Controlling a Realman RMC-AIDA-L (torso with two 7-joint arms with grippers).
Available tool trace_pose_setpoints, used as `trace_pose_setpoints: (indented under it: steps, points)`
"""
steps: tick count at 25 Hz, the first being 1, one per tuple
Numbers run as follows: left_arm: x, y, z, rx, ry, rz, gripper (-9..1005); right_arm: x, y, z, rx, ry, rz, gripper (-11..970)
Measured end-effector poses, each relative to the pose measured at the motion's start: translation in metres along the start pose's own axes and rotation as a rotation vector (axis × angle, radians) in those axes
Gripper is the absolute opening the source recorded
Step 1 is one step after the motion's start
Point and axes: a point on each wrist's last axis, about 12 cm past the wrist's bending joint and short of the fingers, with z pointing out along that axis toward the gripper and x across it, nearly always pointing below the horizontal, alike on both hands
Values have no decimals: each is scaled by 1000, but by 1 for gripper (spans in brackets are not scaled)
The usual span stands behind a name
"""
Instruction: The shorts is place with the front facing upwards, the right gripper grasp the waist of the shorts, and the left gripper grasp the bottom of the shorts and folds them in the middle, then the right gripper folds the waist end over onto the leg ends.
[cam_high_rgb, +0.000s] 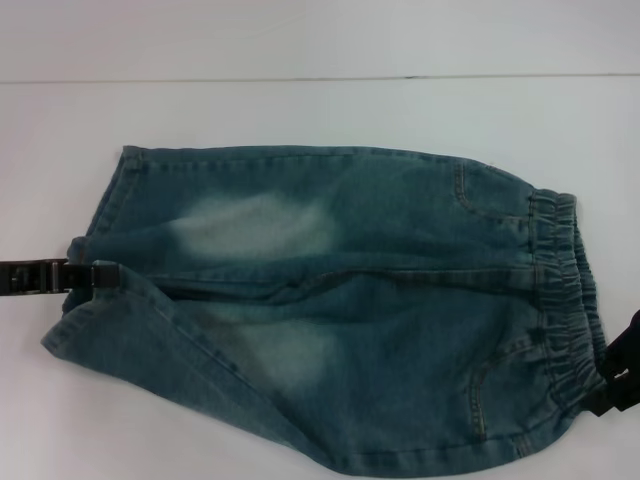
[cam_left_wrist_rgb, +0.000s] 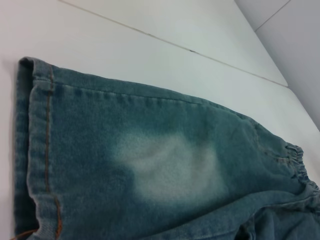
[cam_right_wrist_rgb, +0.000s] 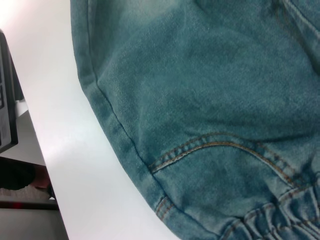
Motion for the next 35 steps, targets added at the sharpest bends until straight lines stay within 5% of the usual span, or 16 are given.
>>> trace_pose_setpoints:
  steps: [3, 6, 12, 21, 29, 35]
  points:
    - [0, 0, -1, 7, -8, 0, 27, 0, 0, -1, 2, 0, 0, 475]
    - [0, 0, -2, 16, -15, -3, 27, 0, 0, 0, 0, -2, 0, 227]
    - [-1, -1, -3, 27, -22, 0, 27, 3, -1, -1, 1, -37, 20, 39]
    - [-10, 0, -5, 110, -127, -26, 28, 31, -8, -20, 2, -362, 136, 40]
    - [-20, 10, 14, 29, -238, -64, 27, 43, -9, -18, 5, -797, 276, 55]
    - [-19, 15, 18, 5, -332, -72, 27, 50, -20, -4, 164, -996, 345, 65]
